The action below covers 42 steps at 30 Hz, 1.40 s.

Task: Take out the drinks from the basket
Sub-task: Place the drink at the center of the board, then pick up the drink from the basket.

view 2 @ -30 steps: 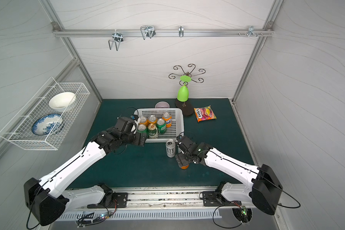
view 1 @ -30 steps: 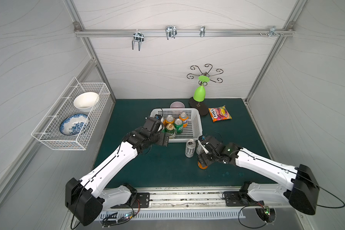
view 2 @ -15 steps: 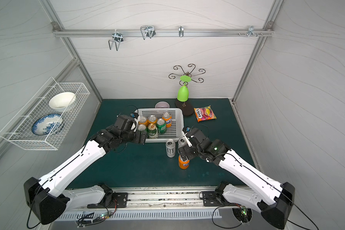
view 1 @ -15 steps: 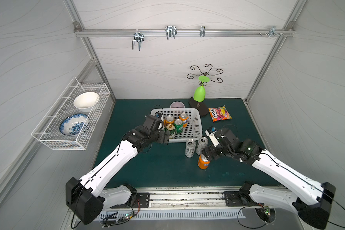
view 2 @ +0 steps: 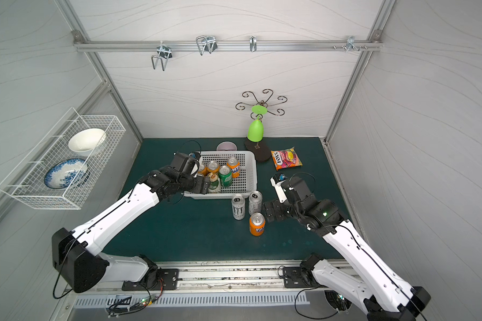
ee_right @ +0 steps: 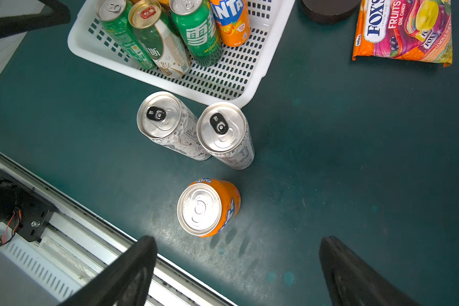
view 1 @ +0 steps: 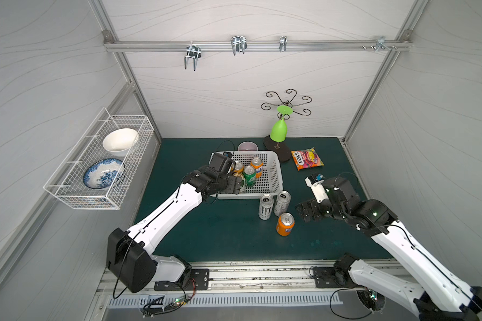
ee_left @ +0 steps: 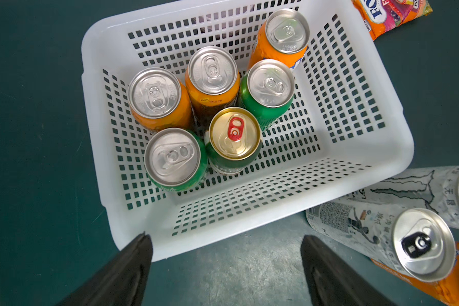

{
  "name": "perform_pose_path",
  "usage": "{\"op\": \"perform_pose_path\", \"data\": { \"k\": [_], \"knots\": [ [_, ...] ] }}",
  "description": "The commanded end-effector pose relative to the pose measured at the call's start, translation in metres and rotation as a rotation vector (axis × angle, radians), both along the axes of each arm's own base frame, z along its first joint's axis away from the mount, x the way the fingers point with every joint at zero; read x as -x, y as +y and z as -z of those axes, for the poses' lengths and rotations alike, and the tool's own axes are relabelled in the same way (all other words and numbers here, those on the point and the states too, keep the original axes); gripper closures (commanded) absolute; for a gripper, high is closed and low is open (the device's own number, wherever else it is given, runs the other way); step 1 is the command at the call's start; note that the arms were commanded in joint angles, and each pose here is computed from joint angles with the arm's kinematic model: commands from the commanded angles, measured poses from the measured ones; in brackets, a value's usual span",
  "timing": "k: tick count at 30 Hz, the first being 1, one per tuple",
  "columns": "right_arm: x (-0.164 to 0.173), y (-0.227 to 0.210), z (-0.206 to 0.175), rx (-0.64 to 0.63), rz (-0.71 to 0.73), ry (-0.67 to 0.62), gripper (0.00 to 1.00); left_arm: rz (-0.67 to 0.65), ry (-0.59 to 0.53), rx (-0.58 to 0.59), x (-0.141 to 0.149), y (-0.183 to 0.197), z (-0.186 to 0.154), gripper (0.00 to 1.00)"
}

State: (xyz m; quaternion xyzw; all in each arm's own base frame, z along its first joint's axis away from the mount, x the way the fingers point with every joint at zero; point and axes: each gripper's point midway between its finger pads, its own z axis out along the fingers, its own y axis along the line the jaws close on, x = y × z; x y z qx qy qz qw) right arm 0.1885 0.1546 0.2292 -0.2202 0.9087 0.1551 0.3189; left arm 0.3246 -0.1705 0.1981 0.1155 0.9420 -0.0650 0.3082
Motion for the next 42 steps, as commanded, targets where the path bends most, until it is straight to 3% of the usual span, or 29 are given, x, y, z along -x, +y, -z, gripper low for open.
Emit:
{"op": "perform_pose_path", "data": {
  "k": [1,23,42],
  "knots": [
    [0.008,-0.002,0.002,-0.006,-0.012,0.020,0.01,0.012,-0.041,0.008,-0.015,-0.007,-0.014,0.09],
    [0.008,-0.005,-0.001,-0.006,-0.001,0.016,0.01,0.097,0.083,-0.110,-0.071,-0.040,0.024,0.11],
    [0.006,-0.006,-0.001,0.008,0.002,0.014,0.01,0.107,0.186,-0.142,-0.086,-0.038,0.065,0.24]
  ]
}}
